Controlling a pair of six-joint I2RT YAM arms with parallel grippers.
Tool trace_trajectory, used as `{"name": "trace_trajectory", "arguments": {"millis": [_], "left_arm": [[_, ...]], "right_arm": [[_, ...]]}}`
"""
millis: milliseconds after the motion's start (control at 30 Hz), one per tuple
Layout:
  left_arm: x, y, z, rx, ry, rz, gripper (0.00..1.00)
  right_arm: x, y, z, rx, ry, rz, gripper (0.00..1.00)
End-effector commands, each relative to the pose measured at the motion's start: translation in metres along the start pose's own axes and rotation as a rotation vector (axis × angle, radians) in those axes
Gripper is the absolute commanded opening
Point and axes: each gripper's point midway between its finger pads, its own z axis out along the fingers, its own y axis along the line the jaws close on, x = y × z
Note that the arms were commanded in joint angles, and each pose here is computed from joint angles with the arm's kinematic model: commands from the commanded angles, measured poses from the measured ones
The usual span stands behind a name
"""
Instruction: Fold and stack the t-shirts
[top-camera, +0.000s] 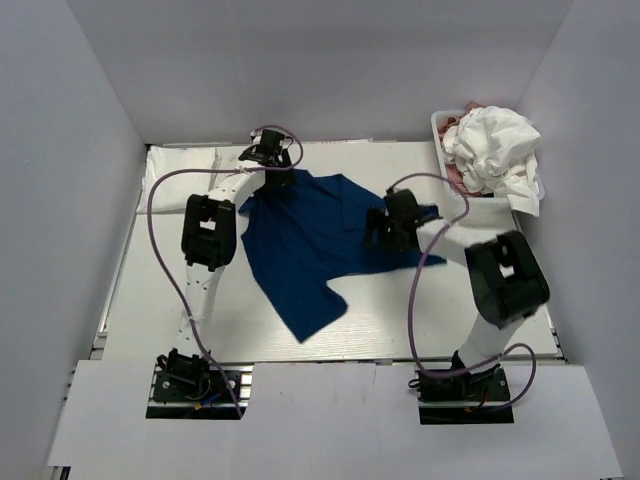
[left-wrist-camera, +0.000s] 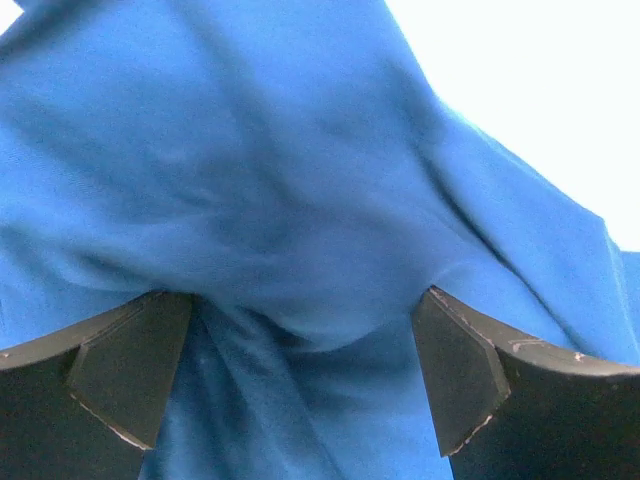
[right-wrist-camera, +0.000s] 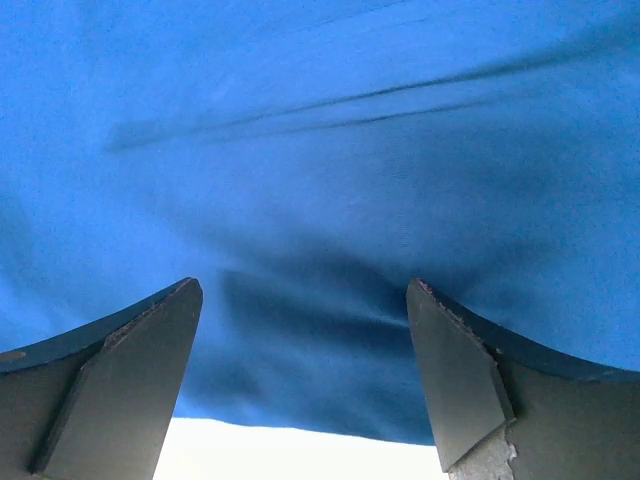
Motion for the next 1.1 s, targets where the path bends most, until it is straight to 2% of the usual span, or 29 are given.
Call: {"name": "trace_trajectory", "arguments": {"millis": [0,33,100,133,200,267,300,333,400,433,500,600,633,667,700,767,800,833,900,1067], "left_arm": [[-0.016,-0.028,0.026,0.077,-0.013,0.078,1.0],[-0.022,-0.036,0.033,0.103,-0.029,0.087,1.0],[-0.028,-0.052,0.045,0.158,-0.044,0.081,1.0],[-0.031,-0.056,0.044,0.177,-0.055,0.078,1.0],[-0.052,-0.065,0.024,0.248,-0.093,0.053,1.0],[-0.06,-0.059,0.006,0.233,-0.111,0.059,1.0],[-0.081,-0.062,-0.031,0.237,-0.161,0.054,1.0],[-0.09,-0.054,-0.048,0.209,-0.184,0.067,1.0],[-0.08,-0.03,-0.072,0.106,-0.167,0.09,1.0],[-0.096,-0.024,-0.114,0.111,-0.205,0.059,1.0],[-0.061,0.0,-0.131,0.059,-0.119,0.013,1.0],[-0.011,0.054,-0.176,-0.047,-0.076,-0.084,1.0],[0.038,0.078,-0.17,-0.099,0.008,-0.081,1.0],[0.055,0.087,-0.178,-0.097,0.022,-0.111,1.0],[0.062,0.093,-0.204,-0.064,-0.006,-0.197,1.0],[0.141,0.114,-0.204,-0.027,0.12,-0.227,1.0],[0.135,0.109,-0.213,0.013,0.102,-0.257,1.0],[0.169,0.122,-0.21,-0.011,0.167,-0.259,1.0],[0.209,0.136,-0.21,-0.037,0.249,-0.289,1.0],[0.259,0.162,-0.213,-0.121,0.328,-0.356,1.0]], "right_arm": [[0.093,0.013,-0.025,0.002,0.172,0.061,0.88],[0.093,0.031,-0.04,-0.044,0.14,0.036,0.88],[0.126,0.044,-0.052,-0.067,0.185,-0.009,0.88],[0.123,0.051,-0.062,-0.081,0.157,-0.019,0.88],[0.125,0.063,-0.077,-0.119,0.137,-0.048,0.9],[0.101,0.062,-0.088,-0.12,0.047,-0.046,0.9],[0.086,0.064,-0.101,-0.125,-0.003,-0.056,0.9],[0.08,0.062,-0.105,-0.108,-0.023,-0.06,0.9],[0.06,0.057,-0.121,-0.059,-0.076,-0.063,0.9],[0.055,0.057,-0.124,-0.047,-0.086,-0.056,0.9],[0.059,0.048,-0.134,-0.014,-0.078,-0.041,0.9],[0.081,0.03,-0.138,0.037,-0.028,-0.025,0.9],[0.085,0.026,-0.138,0.056,-0.024,-0.026,0.9],[0.086,0.021,-0.139,0.075,-0.029,-0.038,0.9],[0.09,0.018,-0.14,0.088,-0.023,-0.043,0.9],[0.11,0.006,-0.139,0.133,0.033,-0.073,0.9],[0.11,0.006,-0.139,0.133,0.033,-0.074,0.9],[0.117,0.004,-0.139,0.139,0.05,-0.078,0.9],[0.128,0.003,-0.136,0.141,0.079,-0.086,0.9],[0.137,-0.008,-0.13,0.196,0.079,-0.033,0.9]]}}
